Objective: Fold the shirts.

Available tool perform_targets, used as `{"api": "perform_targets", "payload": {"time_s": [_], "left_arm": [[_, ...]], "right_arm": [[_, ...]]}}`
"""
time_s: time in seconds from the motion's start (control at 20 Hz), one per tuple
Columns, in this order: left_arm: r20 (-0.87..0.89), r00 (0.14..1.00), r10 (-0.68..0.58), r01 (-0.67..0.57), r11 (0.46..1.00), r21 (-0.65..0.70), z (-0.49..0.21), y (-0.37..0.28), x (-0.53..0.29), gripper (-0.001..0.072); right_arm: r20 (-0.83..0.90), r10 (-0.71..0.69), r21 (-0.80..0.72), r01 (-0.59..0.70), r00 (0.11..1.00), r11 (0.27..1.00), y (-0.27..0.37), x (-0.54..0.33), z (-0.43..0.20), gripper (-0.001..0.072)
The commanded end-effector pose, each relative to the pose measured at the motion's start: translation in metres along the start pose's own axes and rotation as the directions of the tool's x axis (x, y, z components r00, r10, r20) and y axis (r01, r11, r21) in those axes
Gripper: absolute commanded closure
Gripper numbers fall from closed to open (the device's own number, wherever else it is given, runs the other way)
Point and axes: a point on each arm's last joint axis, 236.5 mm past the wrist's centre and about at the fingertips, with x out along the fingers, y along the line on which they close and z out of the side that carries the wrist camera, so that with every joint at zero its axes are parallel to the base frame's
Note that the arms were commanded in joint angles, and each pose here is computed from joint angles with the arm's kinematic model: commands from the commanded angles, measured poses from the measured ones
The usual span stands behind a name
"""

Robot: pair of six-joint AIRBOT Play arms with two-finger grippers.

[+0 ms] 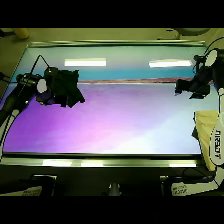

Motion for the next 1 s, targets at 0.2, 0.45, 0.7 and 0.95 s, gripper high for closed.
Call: {"api": "perform_targets", "payload": {"time_s": [0.2, 0.45, 0.7, 0.95], "left_arm": [[-0.001, 1.000, 0.000, 0.000, 1.000, 0.001, 0.000, 0.000, 0.000, 0.0024], [-0.001, 1.000, 0.000, 0.000, 1.000, 0.001, 0.000, 0.000, 0.000, 0.0024], [0.013, 1.000, -0.003, 0.003, 1.000, 0.001, 0.003, -0.001, 0.001, 0.0024], [0.215, 0.974, -0.064, 0.069, 0.997, -0.018, 0.052, -0.016, -0.004, 0.0024]], "right_arm": [[0.001, 0.000, -0.001, 0.000, 1.000, 1.000, 0.001, 0.000, 0.000, 0.0035], [0.001, 0.000, -0.001, 0.000, 1.000, 1.000, 0.001, 0.000, 0.000, 0.0035], [0.001, 0.000, -0.001, 0.000, 1.000, 1.000, 0.001, 0.000, 0.000, 0.0035], [0.057, 0.009, 0.026, -0.011, 0.998, 1.000, 0.003, -0.001, 0.013, 0.0034]]}}
